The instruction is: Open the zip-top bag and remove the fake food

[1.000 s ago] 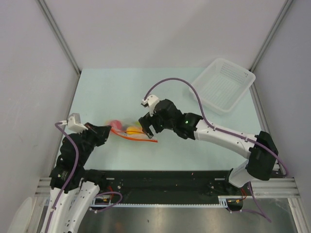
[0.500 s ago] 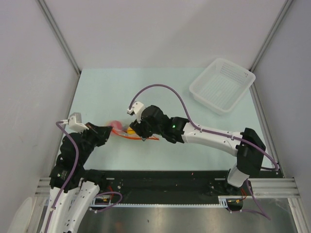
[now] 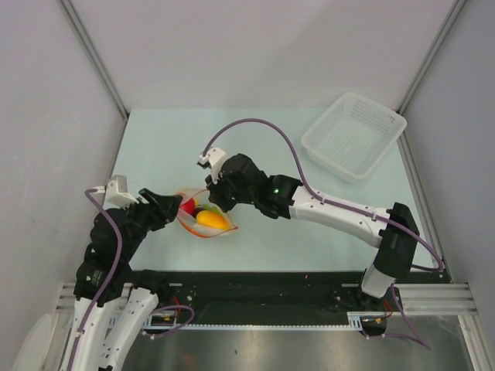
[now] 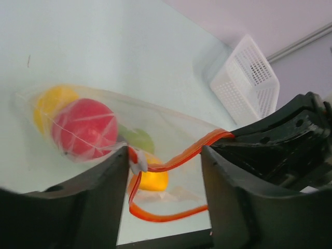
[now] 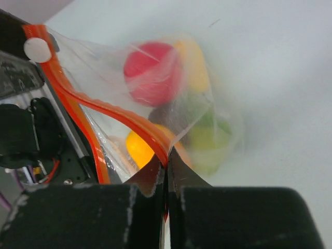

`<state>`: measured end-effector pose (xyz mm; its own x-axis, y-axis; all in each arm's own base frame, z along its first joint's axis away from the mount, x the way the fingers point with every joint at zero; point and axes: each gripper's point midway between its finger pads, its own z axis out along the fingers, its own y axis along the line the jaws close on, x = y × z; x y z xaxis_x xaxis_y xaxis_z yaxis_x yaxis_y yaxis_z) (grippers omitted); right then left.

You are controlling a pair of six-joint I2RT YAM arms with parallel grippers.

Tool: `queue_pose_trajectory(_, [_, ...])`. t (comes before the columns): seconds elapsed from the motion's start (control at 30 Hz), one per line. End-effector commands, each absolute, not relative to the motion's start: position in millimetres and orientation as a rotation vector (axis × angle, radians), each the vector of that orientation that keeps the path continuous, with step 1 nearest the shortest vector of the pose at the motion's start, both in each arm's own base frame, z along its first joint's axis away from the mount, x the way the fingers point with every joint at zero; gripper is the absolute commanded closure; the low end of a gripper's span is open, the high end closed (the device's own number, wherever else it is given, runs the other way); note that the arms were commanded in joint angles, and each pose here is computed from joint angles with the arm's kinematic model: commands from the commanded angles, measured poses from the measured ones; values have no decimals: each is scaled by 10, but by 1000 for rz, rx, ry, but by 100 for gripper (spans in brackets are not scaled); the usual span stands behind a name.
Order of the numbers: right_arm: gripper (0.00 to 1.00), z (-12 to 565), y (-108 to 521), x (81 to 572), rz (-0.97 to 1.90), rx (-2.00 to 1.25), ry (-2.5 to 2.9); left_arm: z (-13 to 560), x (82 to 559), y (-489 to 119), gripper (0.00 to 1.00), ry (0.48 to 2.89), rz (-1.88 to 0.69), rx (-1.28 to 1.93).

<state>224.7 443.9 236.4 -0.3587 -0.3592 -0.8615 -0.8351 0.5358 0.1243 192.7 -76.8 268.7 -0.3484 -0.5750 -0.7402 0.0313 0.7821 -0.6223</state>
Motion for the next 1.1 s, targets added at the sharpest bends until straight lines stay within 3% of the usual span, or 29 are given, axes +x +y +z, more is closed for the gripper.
queue_pose_trajectory(0.0, [100,2689,4542,2222,870,-868,1959,2978,1819,-793,28,1769,-699,-353])
queue_pose_trajectory(0.07, [100,2698,4549,2237,903,-837,1986,3053,1748,-796,23,1740,-723,-349])
queue_pose_trajectory(0.2, [100,2670,4519,2379,950,-754,2049,2952,1608,-776,23,1792,-734,-393])
queue_pose_trajectory(0.4, [100,2630,4494,2457,1021,-680,2101,2553,1458,-760,29,1898,-766,-553])
queue_pose_trajectory(0.67, [100,2706,4484,2408,1058,-694,2069,2186,1572,-1238,25,1941,-1072,-498])
queue_pose_trajectory(0.83, [100,2711,4445,2378,1067,-695,2061,1966,1718,-1172,35,1994,-996,-593])
queue_pose_trajectory(0.87, [100,2733,4439,2374,1070,-693,2057,1940,1732,-1157,45,2004,-978,-603])
queue_pose_trajectory(0.93, [100,2756,4417,2377,1068,-686,2053,1940,1755,-1136,51,1997,-965,-612])
queue_pose_trajectory(1.03, [100,2754,4407,2371,1074,-681,2053,1983,1771,-1115,70,1977,-951,-596])
queue_pose_trajectory(1.07, [100,2764,4411,2371,1076,-683,2049,2010,1780,-1113,80,1966,-945,-571])
